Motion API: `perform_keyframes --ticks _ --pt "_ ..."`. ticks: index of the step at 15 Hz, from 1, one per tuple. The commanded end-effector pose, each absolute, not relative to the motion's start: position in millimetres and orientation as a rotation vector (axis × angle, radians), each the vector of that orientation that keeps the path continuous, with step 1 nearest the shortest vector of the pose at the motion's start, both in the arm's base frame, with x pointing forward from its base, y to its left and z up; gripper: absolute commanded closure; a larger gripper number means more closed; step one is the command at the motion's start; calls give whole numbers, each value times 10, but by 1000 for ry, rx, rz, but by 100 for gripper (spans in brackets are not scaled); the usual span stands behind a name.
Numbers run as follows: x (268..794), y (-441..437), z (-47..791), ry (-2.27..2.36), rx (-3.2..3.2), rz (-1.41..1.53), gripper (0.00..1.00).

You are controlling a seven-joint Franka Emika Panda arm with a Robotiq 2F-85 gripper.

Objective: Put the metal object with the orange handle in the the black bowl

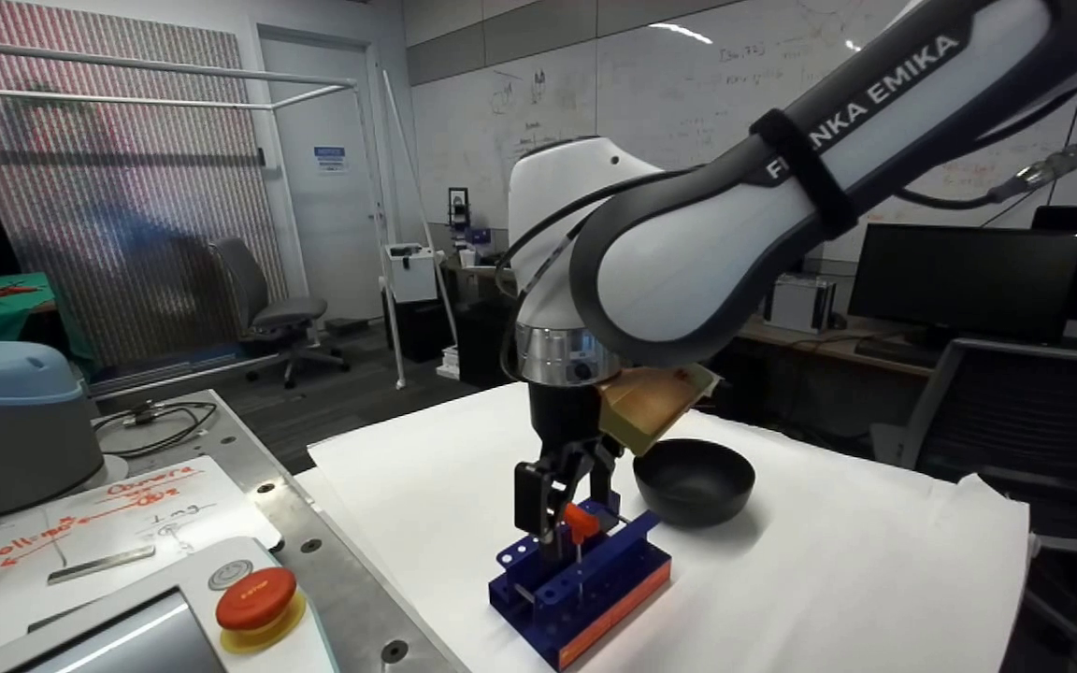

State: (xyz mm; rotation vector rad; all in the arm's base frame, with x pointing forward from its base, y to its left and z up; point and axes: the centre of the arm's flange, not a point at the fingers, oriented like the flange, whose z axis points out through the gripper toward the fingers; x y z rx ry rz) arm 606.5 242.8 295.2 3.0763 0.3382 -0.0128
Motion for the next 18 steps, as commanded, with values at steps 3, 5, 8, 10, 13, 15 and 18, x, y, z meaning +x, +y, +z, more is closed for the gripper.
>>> perform_keyframes --ticks 3,5,8,10,13,15,18 --pt "6385 2453 2927 228 3059 65 41" --pt "6406 2427 2924 205 3046 52 58" --pt "6425 2377 2937 149 3036 23 80" --pt "6411 2355 2962 114 3033 4 93" --pt "6245 2447 3196 80 3033 60 90" --pt "6124 2541 3440 85 3036 118 90" --pt "5999 2685 3815 88 3032 212 90"
